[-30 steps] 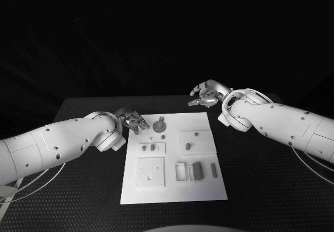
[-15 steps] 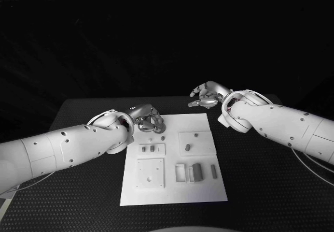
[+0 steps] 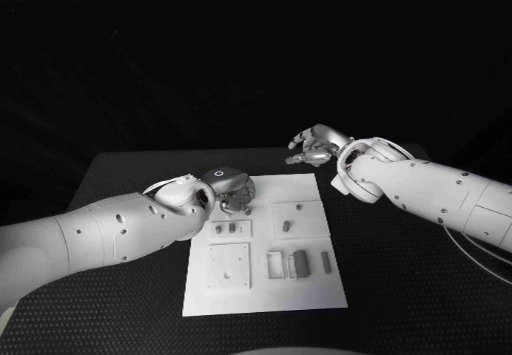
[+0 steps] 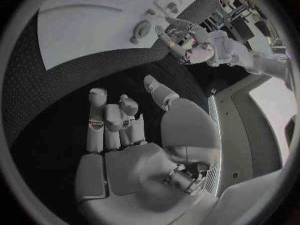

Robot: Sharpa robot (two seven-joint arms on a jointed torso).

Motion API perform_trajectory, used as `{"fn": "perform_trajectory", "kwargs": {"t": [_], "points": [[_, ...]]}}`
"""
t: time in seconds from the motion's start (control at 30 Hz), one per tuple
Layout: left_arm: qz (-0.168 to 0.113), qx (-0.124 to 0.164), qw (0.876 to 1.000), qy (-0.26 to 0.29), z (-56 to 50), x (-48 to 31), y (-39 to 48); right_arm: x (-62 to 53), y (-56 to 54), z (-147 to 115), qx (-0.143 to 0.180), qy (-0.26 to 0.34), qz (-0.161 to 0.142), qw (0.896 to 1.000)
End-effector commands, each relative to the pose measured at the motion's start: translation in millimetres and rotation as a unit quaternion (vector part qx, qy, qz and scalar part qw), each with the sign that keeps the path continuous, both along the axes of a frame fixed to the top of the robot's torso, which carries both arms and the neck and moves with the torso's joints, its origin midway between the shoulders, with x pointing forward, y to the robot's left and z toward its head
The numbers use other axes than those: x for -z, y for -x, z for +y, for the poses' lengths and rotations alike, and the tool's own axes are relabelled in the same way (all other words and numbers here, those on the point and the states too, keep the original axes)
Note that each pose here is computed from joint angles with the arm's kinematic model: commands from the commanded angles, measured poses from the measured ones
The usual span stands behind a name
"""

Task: Assemble the parts on the task board

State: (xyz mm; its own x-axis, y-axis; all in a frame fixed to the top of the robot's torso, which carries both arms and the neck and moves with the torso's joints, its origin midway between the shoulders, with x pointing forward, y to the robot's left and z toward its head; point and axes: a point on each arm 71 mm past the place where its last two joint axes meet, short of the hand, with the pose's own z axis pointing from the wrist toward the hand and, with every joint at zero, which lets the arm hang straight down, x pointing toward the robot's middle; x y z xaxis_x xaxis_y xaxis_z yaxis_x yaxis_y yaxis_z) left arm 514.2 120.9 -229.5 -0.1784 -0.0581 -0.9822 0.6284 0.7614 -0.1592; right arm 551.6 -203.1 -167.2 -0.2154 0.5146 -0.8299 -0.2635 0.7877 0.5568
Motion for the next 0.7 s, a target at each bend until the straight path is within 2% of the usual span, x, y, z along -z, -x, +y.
{"fn": "perform_trajectory", "kwargs": {"t": [0.03,0.43,0.7], "points": [[-0.012,0.019,0.999,-0.025,-4.2,3.9,1.5,-0.1,0.7,2,-0.007,0.000,0.000,1.000],[0.013,0.016,0.998,-0.061,-6.7,14.0,-0.7,-0.4,1.3,2,-0.008,-0.001,0.000,1.000],[0.014,0.012,0.997,-0.072,-5.1,17.2,-2.8,-0.5,1.6,3,-0.009,-0.001,0.000,1.000]]}}
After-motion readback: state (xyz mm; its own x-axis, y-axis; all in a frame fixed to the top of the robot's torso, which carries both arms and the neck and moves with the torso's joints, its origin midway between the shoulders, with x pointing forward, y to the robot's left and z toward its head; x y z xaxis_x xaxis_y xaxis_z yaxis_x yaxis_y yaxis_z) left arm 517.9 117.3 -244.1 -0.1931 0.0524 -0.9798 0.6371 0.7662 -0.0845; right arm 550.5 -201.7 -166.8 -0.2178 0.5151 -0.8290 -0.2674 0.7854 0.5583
